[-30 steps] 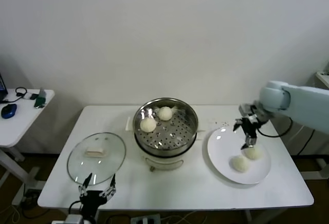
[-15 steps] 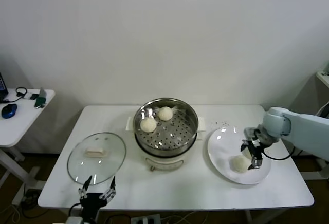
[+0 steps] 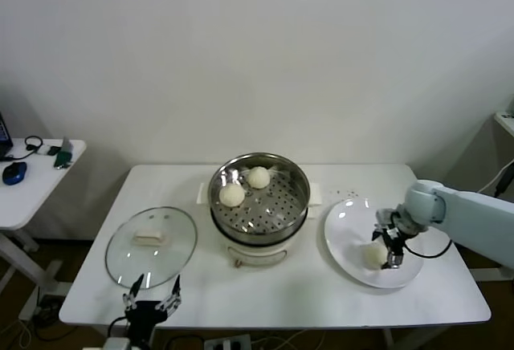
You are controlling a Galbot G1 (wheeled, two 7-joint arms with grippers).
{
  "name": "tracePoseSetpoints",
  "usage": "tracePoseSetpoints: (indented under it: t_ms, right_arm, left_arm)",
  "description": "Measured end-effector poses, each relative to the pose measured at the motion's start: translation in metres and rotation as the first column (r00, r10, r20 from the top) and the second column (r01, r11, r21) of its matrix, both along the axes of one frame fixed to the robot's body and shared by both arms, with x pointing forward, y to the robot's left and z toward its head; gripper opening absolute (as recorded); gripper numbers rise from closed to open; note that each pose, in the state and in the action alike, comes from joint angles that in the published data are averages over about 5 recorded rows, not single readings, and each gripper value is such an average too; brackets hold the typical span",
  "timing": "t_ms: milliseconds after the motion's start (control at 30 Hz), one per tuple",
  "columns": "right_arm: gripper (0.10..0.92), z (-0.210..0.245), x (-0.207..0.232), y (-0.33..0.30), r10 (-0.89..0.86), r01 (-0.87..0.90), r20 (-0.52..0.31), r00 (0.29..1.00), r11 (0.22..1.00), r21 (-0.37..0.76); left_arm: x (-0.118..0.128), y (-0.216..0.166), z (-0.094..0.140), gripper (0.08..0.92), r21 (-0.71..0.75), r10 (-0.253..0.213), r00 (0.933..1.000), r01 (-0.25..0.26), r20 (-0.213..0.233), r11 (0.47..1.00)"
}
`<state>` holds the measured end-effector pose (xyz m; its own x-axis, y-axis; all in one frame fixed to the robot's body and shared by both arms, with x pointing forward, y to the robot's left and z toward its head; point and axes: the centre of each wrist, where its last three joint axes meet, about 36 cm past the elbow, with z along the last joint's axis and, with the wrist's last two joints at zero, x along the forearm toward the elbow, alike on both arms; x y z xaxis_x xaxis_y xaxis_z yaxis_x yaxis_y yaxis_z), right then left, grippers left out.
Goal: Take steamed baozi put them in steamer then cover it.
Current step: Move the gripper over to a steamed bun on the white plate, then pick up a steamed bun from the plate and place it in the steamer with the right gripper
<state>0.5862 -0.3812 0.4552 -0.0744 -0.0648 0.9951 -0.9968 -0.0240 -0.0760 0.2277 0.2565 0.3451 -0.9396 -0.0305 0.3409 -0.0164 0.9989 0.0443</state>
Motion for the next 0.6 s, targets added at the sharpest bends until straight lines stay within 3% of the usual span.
tracePoseSetpoints:
  t_ms: [133,367,600]
  right_arm:
    - [0.82,-0.001,-0.001,-0.001,0.002,-0.002,0.004,1.0,1.0,0.001]
    - [0.721,0.003,0.0,0.003,0.026,-0.026,0.017,1.0,1.0,0.008]
    - [0.704,0.021,0.007,0.012,0.079,-0.08,0.022,0.997,0.997,0.018]
  left_arm:
    - [0.0,0.0,0.0,0.823,-0.002,0.001,1.0,-0.001,0.002,1.0]
    - [0.0,-0.003,0.0,0.823,-0.003,-0.003,1.0,0.003,0.001,1.0]
    - [-0.002,-0.004,0.003,0.823,0.001,-0.005,1.0,0.005,0.004,1.0]
